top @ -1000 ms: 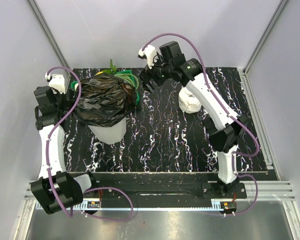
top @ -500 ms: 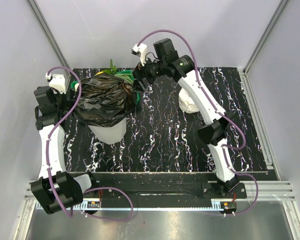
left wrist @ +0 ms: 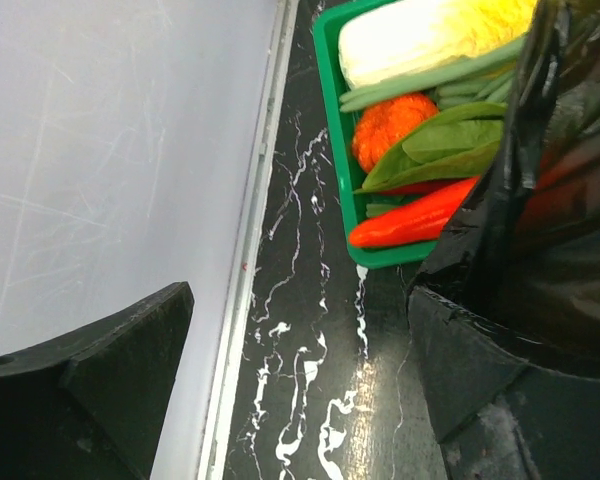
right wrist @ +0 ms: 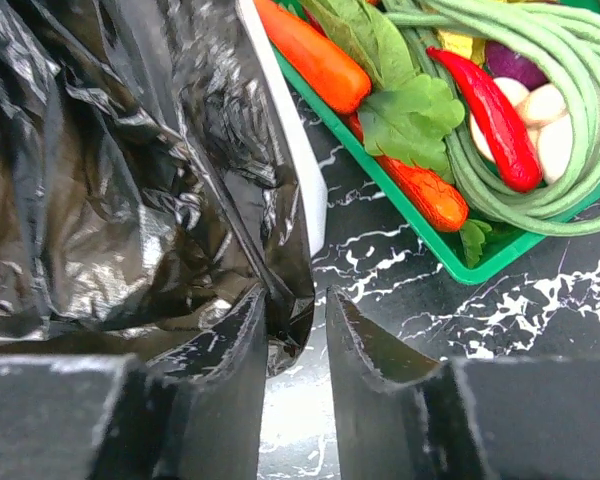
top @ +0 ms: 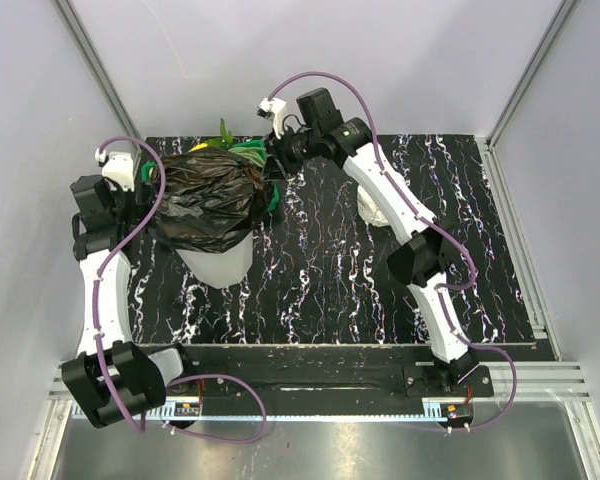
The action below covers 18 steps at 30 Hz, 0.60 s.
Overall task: Put the trash bags into the trash bin
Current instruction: Place the trash bag in the trash bin.
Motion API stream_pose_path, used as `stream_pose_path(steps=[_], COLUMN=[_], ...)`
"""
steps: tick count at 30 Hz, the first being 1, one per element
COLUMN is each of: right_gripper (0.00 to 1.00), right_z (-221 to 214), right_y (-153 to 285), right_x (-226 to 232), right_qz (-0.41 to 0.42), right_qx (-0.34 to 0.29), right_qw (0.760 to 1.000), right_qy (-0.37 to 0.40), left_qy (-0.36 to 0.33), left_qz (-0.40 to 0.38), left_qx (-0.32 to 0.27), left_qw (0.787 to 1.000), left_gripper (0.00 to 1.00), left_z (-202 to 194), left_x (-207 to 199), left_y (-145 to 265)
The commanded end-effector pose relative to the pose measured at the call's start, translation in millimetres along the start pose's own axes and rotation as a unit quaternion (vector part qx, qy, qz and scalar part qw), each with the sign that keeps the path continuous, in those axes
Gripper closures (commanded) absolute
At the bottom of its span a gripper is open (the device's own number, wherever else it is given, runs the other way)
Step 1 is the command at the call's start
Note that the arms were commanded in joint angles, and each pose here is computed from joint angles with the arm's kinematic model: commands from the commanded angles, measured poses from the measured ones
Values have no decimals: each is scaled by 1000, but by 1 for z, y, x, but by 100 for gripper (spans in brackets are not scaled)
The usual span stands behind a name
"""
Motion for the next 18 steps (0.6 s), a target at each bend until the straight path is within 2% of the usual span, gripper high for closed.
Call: stream_pose_path(steps=[1,3,5,8,9,12,18], right_gripper=[75,85,87,89,89,90,91], right_z=[-1,-5,-9,-15,-16,-25,-40], right_y=[-5,-6,-8,-10,-11,-17,-30], right_x=[-1,-3,-4,-5,-5,-7,-2], right_qz=[16,11,5,-1,-2,-4,4], right_qx=[-10,-3,5,13,15,22,37], right_qw=[1000,1000,1000,1000,1000,999,999], right_qy=[-3,-8,-12,-18,-22,-32,-40], left_qy=[-17,-21,-24,-27,-28,-31,-33], left_qz=[1,3,4,7,11,14,8], left_qx=[-7,-4,-2,0,0,5,11], left_qw=[1000,1000,1000,1000,1000,999,999], left_gripper=[13,23,40,78,86,98,98], left_z=[-6,-10,-13,-18,-19,-26,-36], left_x=[0,0,0,-1,0,-1,-4], left_y=[2,2,4,6,7,8,8])
Point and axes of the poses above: each gripper's point midway between its finger pads, its own y axis back along the fingers, its own x axis along the line the jaws close on, z = x × y, the point moved 10 cm from there along y, back along the fingers, and after that the axes turned 6 degrees about y, right-handed, at the moved point
